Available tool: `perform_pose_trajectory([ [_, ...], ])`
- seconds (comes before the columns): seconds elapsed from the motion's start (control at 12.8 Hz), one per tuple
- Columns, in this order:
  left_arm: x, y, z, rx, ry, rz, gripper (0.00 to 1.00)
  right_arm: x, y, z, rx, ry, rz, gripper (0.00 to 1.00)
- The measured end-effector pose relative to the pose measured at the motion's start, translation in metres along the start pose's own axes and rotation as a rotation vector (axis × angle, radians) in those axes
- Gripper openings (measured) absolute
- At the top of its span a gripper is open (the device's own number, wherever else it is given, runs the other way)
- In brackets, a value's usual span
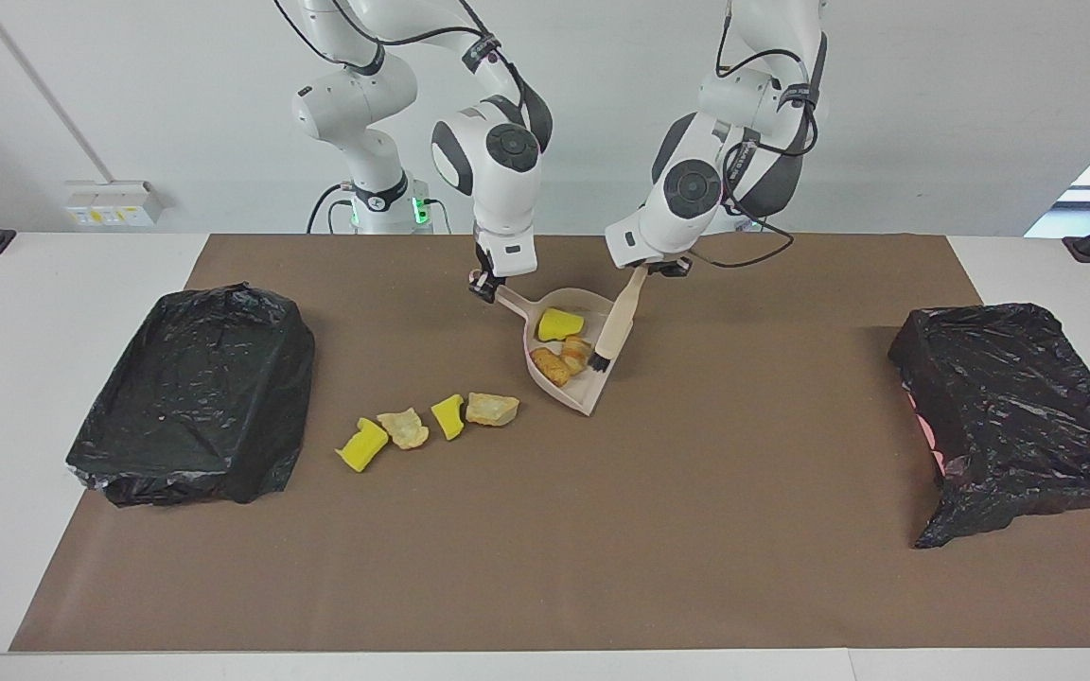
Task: Sweep and dump trash in bin
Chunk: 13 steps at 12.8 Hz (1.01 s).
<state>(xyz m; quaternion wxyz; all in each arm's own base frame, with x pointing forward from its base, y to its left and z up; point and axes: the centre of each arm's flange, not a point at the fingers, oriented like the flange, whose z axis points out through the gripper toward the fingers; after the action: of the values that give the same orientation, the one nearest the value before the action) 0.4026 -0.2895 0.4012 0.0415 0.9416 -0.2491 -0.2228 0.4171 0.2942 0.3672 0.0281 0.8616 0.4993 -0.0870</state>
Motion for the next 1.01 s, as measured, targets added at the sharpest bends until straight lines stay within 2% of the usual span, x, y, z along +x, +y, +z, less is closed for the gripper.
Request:
perform_pose_trajectory([
  [0.23,-0.02,-0.005,-0.018,0.036,0.008,-0.155,0.26,-0.001,0.006,-0.005,-0.002,0.009,0.009,0.33],
  [0.47,-0.037,0.002,-0.01,0.061,0.002,-0.348,0.26,-0.021,0.043,-0.032,-0.003,0.037,0.014,0.33],
  [0.55,-0.042,0.011,-0.002,0.071,0.005,-0.384,0.26,-0.034,0.059,-0.043,-0.001,0.045,0.021,0.33],
  [0.78,-0.05,0.064,0.017,0.079,0.081,-0.462,0.26,-0.072,0.103,-0.079,-0.022,0.101,0.055,0.33],
  [1.01,-0.058,0.113,0.038,0.024,0.076,-0.456,0.26,-0.142,0.162,-0.12,-0.014,0.113,0.1,0.33],
])
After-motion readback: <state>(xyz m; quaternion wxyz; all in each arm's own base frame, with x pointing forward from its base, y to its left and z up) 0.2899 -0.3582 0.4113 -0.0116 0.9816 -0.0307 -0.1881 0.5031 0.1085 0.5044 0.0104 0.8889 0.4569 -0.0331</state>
